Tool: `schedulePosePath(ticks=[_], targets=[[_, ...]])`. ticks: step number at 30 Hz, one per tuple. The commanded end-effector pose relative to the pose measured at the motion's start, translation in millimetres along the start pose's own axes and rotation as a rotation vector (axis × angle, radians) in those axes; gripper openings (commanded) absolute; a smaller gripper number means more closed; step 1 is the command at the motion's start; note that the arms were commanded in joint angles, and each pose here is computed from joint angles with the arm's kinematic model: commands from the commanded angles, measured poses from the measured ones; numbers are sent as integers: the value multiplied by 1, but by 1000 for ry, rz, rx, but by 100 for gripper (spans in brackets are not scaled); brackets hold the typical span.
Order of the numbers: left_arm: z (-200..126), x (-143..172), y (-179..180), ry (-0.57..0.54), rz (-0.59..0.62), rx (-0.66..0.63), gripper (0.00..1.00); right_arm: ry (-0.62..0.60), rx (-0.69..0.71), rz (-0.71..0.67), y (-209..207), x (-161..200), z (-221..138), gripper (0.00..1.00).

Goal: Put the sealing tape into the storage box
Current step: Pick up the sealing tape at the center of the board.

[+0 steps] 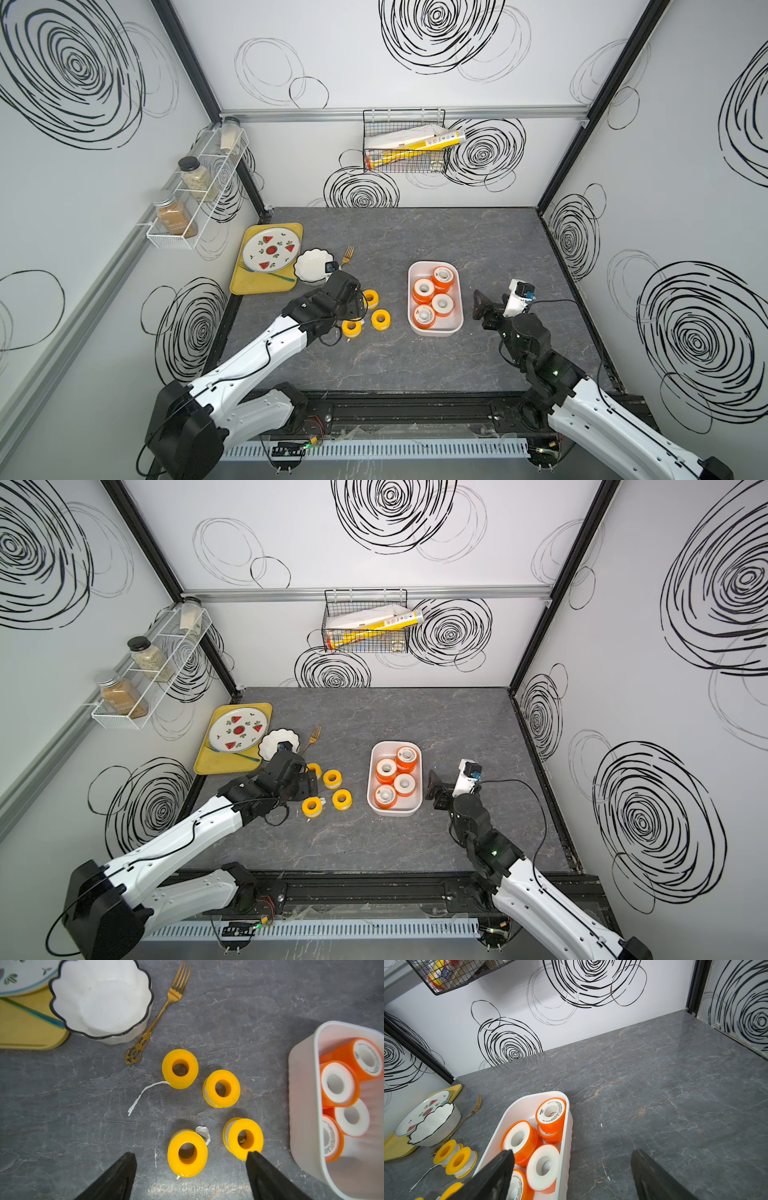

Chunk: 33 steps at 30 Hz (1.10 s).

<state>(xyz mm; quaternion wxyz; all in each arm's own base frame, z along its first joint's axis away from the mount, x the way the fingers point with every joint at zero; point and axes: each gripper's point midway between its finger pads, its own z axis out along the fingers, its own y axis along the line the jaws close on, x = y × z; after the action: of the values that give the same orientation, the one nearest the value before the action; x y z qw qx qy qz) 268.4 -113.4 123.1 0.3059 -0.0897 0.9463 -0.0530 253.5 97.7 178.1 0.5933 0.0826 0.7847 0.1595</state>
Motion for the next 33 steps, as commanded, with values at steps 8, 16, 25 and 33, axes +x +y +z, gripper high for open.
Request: schedulePosePath(ticks=[8,16,25,33], targets=[[52,35,17,50,-61,-132,91,-12,15,11,-2,-1,1,93],[67,44,4,91,-43,-83,92,-5,19,6,-2,0,2,93],[78,57,10,116,-34,-107,90,-4,19,5,-2,0,3,93],[87,69,15,150,-22,-132,82,-4,19,5,-2,0,3,93]])
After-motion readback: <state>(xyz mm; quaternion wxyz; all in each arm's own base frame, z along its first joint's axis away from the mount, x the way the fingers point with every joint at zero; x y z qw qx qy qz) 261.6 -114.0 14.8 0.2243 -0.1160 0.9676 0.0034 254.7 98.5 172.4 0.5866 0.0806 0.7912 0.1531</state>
